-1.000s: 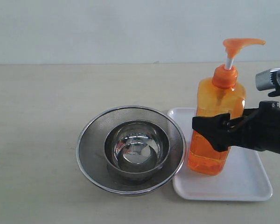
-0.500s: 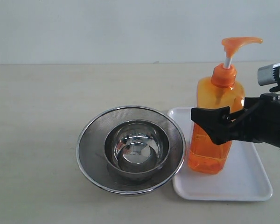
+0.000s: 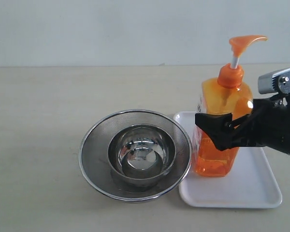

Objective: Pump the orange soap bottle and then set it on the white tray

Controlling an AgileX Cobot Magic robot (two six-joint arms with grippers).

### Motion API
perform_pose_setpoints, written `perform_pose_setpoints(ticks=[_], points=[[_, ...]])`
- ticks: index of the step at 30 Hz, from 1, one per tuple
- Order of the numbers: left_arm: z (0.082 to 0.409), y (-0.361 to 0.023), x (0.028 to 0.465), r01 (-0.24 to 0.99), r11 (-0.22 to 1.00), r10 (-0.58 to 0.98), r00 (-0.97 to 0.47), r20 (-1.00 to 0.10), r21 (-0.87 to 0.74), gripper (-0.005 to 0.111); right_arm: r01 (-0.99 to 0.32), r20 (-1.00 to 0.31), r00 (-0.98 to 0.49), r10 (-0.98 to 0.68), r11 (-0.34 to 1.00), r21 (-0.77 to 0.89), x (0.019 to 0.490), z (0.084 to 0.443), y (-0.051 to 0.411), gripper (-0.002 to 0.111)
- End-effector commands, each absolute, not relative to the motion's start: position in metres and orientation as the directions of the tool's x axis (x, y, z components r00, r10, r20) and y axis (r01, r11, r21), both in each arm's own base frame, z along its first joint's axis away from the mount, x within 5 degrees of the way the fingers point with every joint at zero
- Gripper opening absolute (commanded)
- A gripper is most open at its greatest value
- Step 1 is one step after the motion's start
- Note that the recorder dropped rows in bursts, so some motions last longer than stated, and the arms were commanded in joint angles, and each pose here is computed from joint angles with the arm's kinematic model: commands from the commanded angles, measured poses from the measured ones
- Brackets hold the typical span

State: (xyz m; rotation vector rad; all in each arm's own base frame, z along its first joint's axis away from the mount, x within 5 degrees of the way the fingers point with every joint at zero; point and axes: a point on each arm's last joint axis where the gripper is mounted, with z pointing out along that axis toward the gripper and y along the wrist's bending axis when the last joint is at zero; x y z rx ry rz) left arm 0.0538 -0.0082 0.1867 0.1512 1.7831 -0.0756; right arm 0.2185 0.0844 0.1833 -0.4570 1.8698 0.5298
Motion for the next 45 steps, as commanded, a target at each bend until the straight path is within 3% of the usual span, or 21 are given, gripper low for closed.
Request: perform_pose_setpoints(ticks=[1, 45], points=[[0.1856, -0.0078, 0.0537, 0.138, 0.99, 0.059, -0.211, -0.976, 0.03, 0.005, -0.522, -0.939, -0.338, -0.06, 0.843, 0.134, 0.2208, 0.1831, 0.0823, 0.104], [0.1856, -0.0078, 0.0537, 0.138, 0.99, 0.059, -0.211, -0.976, 0.03, 0.005, -0.456, -0.942, -0.321, -0.099, 0.888, 0.062, 0.2251, 0.1819, 0.0742, 0.104]])
